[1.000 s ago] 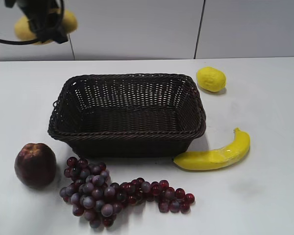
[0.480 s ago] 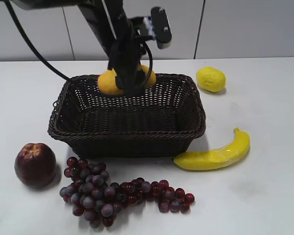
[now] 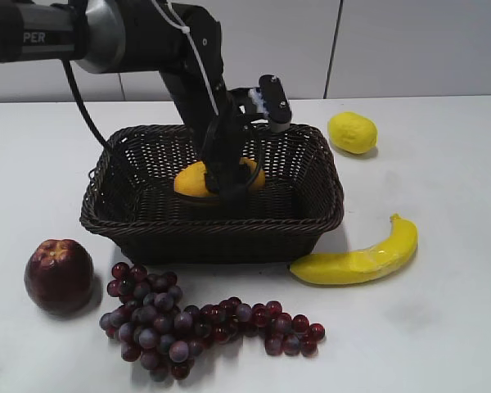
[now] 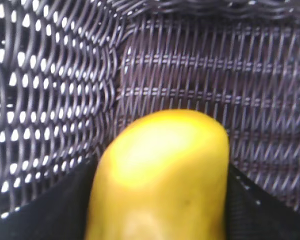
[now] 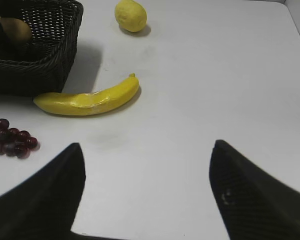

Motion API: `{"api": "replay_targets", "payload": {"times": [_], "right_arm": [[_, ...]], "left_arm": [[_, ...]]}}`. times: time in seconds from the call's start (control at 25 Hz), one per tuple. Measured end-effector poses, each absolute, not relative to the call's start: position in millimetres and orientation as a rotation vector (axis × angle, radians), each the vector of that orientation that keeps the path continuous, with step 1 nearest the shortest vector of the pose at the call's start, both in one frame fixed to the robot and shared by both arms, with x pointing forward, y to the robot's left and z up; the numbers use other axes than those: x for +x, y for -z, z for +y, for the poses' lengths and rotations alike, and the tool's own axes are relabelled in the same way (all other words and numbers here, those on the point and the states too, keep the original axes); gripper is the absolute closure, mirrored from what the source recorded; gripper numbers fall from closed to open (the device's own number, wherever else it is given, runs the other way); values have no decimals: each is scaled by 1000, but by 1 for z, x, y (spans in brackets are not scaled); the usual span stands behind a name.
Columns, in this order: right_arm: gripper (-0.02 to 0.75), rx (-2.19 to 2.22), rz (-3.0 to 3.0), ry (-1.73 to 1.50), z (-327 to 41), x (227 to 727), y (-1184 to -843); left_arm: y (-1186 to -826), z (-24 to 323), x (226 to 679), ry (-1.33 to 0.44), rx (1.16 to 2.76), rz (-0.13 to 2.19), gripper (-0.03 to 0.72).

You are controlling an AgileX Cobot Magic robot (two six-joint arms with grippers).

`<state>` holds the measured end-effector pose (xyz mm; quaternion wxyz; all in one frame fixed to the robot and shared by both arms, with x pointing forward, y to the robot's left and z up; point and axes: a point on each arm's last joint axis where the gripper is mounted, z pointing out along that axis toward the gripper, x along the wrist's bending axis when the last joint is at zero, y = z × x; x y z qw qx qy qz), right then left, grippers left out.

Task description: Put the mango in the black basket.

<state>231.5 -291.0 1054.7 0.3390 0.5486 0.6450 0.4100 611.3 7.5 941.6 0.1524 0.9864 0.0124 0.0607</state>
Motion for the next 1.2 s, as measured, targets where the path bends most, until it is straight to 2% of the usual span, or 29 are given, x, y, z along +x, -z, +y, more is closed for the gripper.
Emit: {"api": "replay_targets", "payload": {"times": [0.16,0.32,0.52,0.72,0.88,1.04,1.2], "right_arm": [[145,1429,1680,-1068,-291,232,-1055],[145,1429,1680,-1068,-291,232,-1055],[145,1429,1680,-1068,-291,232,-1055],[145,1429,1680,-1068,-291,232,-1055],[145,1429,1680,-1068,-291,232,-1055],[145,1429,1680,-1068,-291,232,-1055],[145,1429,1680,-1068,-291,232,-1055]], "left_arm": [[-941,9,608,-112,2848,45,24],[-961,13,606,-164,2850,33,25],[-1027,41,612,-403,2776,155,43],[-1083,105,630,-703,2695,561,73],[-1106,168,642,-838,2546,1086,100],[-1106,227,642,-724,2469,1496,104],[-1101,269,641,-587,2392,1717,106]]}}
